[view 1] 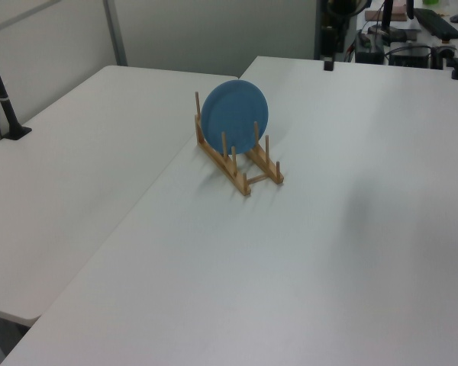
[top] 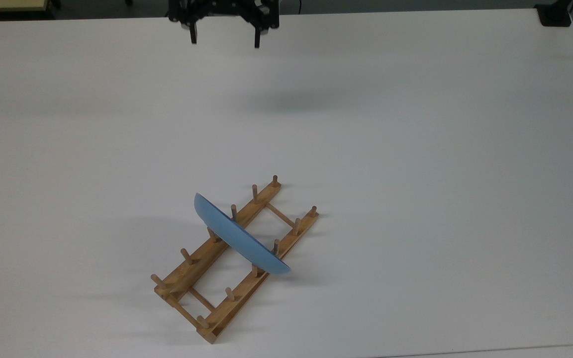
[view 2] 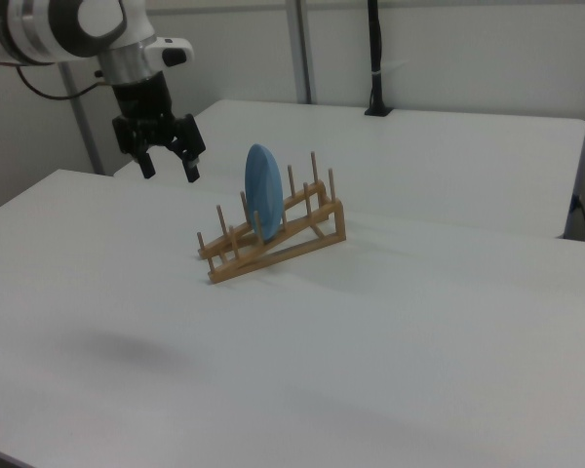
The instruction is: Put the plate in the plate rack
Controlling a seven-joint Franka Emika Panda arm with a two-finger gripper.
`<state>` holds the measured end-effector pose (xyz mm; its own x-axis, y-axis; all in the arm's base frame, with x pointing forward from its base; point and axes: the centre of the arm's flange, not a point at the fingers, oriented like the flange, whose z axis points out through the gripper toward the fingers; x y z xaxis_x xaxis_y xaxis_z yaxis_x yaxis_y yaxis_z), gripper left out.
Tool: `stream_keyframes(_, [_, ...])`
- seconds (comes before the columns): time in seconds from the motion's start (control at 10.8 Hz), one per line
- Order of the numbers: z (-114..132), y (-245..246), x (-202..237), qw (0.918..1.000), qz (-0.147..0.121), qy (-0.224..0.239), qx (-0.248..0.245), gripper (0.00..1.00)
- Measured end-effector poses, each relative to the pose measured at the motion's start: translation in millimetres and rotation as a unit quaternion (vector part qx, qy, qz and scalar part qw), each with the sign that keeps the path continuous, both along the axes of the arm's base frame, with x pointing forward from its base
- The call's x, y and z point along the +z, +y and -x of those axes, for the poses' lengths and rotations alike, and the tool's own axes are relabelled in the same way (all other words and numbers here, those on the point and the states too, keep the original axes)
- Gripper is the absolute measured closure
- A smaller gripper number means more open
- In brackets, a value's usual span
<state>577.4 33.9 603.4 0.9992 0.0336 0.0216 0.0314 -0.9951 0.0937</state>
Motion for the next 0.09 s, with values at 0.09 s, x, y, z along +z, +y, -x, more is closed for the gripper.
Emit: stream_keyframes(0.09, [9.2,-1.7,-1.0,1.0,0.0,0.009,0.001,0.0])
